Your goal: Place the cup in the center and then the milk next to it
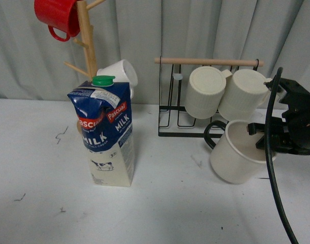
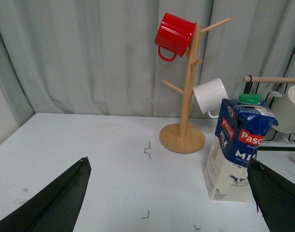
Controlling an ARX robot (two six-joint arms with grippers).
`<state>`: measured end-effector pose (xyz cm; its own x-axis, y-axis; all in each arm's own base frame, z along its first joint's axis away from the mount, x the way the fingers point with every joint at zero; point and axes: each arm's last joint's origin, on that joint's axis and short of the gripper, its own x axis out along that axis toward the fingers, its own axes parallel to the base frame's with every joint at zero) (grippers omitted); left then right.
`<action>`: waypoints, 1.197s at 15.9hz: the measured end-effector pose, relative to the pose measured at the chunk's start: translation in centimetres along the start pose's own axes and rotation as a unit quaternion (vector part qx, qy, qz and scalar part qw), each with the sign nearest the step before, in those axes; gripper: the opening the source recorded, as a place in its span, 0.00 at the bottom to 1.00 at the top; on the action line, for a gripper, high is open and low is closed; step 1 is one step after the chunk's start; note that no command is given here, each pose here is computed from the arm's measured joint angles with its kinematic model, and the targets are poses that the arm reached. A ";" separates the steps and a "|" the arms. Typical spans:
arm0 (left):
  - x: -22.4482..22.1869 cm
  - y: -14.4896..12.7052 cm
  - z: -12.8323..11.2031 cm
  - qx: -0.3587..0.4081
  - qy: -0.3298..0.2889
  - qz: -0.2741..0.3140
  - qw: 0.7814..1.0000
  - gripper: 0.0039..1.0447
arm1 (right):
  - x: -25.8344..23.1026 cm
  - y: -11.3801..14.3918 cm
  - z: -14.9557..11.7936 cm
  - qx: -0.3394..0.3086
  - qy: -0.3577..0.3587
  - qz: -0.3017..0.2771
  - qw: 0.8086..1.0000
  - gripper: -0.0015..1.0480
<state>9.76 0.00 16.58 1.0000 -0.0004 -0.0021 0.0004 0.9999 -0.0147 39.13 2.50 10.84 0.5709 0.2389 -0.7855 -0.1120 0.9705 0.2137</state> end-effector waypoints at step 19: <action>0.0 0.0 0.0 0.000 0.000 0.000 1.000 0.94 | 0.5 0.7 -0.1 -0.028 0.039 -0.016 0.999 0.03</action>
<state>9.76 0.00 16.59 1.0000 0.0000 -0.0017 0.0000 0.9999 -0.0147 39.24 3.28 10.52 0.5095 0.2072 -0.8352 -0.1404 0.9776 0.1568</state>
